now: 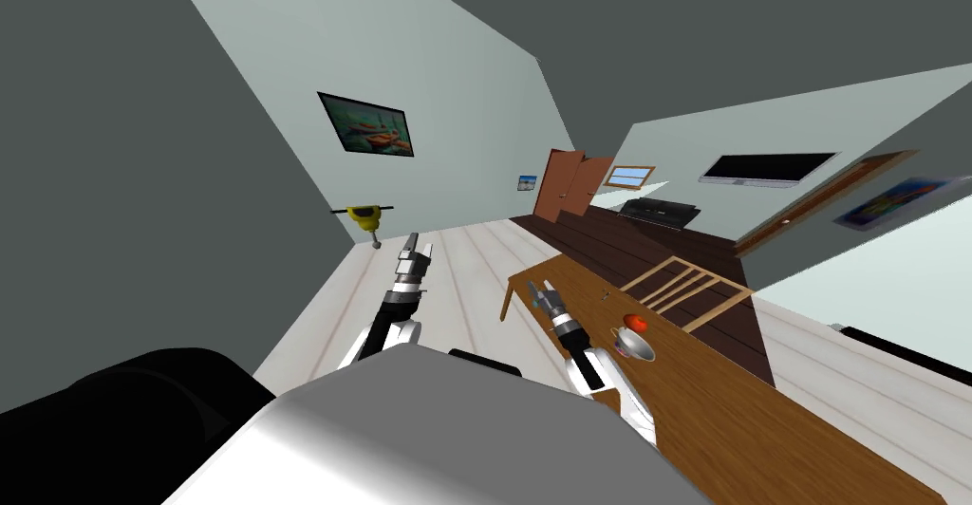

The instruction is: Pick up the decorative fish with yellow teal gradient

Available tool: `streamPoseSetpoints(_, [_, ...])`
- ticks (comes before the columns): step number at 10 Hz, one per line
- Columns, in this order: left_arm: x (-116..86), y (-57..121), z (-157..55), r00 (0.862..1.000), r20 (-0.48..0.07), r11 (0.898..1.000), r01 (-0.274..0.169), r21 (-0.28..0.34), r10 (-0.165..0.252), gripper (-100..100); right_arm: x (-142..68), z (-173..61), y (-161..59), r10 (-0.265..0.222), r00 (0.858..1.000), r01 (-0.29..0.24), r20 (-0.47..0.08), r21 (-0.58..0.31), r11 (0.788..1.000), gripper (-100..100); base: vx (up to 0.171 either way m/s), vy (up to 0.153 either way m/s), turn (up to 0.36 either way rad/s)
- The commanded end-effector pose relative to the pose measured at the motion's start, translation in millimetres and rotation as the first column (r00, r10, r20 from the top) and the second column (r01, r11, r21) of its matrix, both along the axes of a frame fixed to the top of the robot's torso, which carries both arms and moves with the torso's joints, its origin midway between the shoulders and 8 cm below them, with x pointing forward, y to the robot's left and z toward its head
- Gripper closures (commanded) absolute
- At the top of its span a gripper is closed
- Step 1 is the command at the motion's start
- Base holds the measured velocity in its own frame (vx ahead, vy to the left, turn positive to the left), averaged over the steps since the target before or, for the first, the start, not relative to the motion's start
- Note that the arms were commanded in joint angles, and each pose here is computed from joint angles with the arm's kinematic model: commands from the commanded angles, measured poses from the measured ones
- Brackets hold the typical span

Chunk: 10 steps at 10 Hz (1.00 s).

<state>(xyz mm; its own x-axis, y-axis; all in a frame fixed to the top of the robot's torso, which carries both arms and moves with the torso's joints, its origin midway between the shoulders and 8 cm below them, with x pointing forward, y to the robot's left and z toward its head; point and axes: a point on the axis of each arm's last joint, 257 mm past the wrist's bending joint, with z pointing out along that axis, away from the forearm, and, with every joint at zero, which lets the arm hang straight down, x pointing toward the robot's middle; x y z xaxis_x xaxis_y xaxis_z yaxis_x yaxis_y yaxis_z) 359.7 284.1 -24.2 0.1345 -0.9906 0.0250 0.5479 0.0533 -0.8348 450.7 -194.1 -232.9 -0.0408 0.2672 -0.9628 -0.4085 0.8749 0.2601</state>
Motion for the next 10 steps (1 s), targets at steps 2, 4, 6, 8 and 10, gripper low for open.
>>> streamPoseSetpoints(2, [0, 0.0, 0, 1.0, 0.0, 1.0, 0.0, 0.0, 0.0, 0, -1, -32, -6, 0.008, 0.999, -0.013, -0.036, -0.126, 0.992, -100, 0.001, -0.051, 0.1])
streamPoseSetpoints(4, [0, 0.0, 0, 1.0, 0.0, 1.0, 0.0, 0.0, 0.0, 0, -1, -64, -14, 0.024, 0.998, -0.04, -0.061, -0.271, 0.962, -100, -0.005, -0.036, 0.116])
streamPoseSetpoints(6, [0, 0.0, 0, 1.0, 0.0, 1.0, 0.0, 0.0, 0.0, 0, -2, -83, -21, 0.027, 0.996, -0.054, -0.083, -0.343, 0.938, -100, 0.0, -0.028, 0.061])
streamPoseSetpoints(8, [0, 0.0, 0, 1.0, 0.0, 1.0, 0.0, 0.0, 0.0, 0, -3, -100, -30, 0.03, 0.994, -0.07, -0.102, -0.41, 0.909, -100, -0.001, -0.024, 0.075])
streamPoseSetpoints(10, [0, 0.0, 0, 1.0, 0.0, 1.0, 0.0, 0.0, 0.0, 0, -5, -117, -40, 0.032, 0.992, -0.087, -0.122, -0.474, 0.876, -100, -0.004, -0.037, 0.096])
